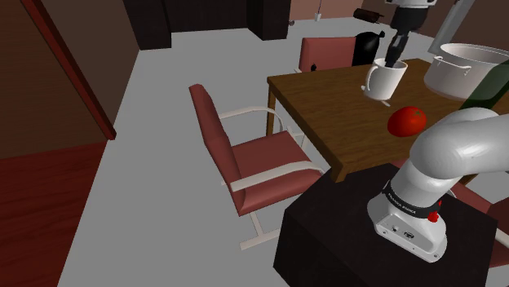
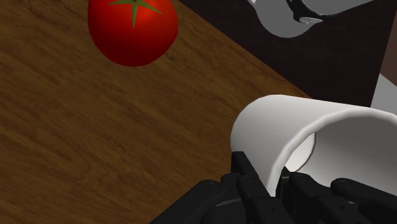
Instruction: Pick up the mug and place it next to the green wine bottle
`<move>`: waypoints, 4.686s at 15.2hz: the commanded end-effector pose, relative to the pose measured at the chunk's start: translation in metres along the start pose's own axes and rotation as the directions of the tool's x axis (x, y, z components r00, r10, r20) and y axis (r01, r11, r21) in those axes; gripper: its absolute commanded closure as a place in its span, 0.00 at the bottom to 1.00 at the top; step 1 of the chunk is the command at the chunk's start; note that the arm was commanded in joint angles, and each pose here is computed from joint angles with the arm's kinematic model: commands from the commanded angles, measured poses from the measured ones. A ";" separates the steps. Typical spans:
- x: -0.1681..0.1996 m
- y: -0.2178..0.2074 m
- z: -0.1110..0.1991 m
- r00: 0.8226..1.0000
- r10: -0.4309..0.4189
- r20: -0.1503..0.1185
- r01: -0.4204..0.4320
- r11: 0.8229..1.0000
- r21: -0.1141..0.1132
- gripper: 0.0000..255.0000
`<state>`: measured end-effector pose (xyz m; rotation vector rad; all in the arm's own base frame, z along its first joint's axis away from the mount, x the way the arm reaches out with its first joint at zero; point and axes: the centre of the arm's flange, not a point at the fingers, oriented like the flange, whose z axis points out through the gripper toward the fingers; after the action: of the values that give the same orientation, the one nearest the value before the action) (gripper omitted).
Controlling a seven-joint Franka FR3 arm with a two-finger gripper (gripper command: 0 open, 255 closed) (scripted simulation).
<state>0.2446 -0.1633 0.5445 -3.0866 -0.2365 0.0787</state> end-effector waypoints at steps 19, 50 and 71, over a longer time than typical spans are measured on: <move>-0.005 -0.006 -0.105 1.000 0.000 0.000 0.000 1.000 0.000 1.00; -0.119 0.105 -0.201 1.000 0.000 0.000 0.000 1.000 0.000 1.00; -0.309 0.306 -0.203 1.000 0.000 0.000 0.000 1.000 0.000 1.00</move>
<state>0.0027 -0.5098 0.7452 -3.0842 -0.2367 0.0696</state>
